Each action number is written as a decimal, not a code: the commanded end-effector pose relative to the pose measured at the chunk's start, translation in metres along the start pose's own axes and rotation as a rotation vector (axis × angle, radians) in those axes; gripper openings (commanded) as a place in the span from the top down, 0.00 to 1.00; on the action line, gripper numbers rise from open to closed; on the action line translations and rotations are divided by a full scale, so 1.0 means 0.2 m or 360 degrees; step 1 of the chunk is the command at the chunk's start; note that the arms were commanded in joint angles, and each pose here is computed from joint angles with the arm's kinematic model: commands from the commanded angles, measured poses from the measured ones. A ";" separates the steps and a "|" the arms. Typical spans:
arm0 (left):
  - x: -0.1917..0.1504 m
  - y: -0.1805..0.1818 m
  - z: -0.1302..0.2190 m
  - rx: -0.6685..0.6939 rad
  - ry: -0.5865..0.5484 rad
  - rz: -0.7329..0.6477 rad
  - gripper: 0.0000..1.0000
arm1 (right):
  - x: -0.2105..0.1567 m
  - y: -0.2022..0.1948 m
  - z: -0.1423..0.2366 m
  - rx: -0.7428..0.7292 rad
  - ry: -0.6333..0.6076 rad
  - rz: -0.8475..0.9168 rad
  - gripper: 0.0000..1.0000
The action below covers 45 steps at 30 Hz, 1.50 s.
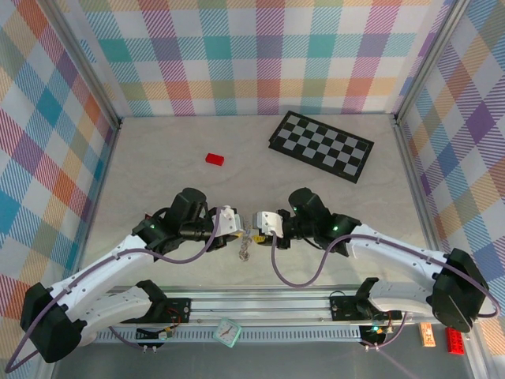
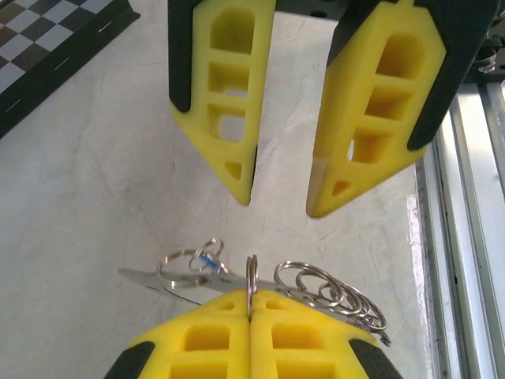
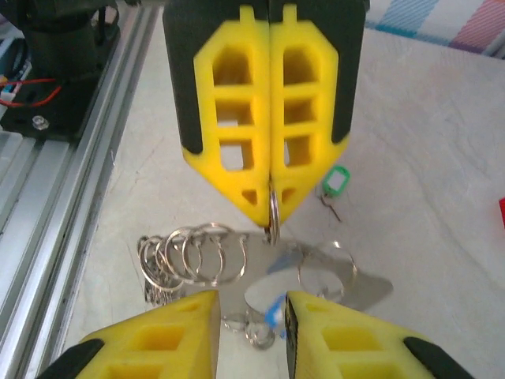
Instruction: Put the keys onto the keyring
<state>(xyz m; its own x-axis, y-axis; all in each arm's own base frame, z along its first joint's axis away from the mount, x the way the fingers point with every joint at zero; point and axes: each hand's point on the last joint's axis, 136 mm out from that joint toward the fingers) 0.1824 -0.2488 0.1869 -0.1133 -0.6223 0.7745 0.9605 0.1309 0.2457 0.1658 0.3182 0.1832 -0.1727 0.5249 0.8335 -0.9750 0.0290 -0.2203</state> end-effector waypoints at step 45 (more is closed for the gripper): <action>0.12 0.00 0.03 -0.0108 0.0032 -0.0032 1.00 | 0.19 0.00 -0.13 0.0144 -0.0375 -0.0125 0.87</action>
<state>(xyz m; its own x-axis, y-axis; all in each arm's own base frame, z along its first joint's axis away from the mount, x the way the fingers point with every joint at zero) 0.1798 -0.2449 0.1916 -0.0925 -0.7075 0.7007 0.9736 0.0832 0.2125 0.1676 0.3547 0.1953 -0.0966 0.3618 0.9272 -0.9944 0.0039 -0.1051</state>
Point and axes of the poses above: each hand's point on the last joint's axis, 136 mm out from that joint toward the fingers, its own z axis back along the fingers, its own y axis along the line the jaws close on, x = y × z, and after that the axes turned 3 degrees about -z, right-handed
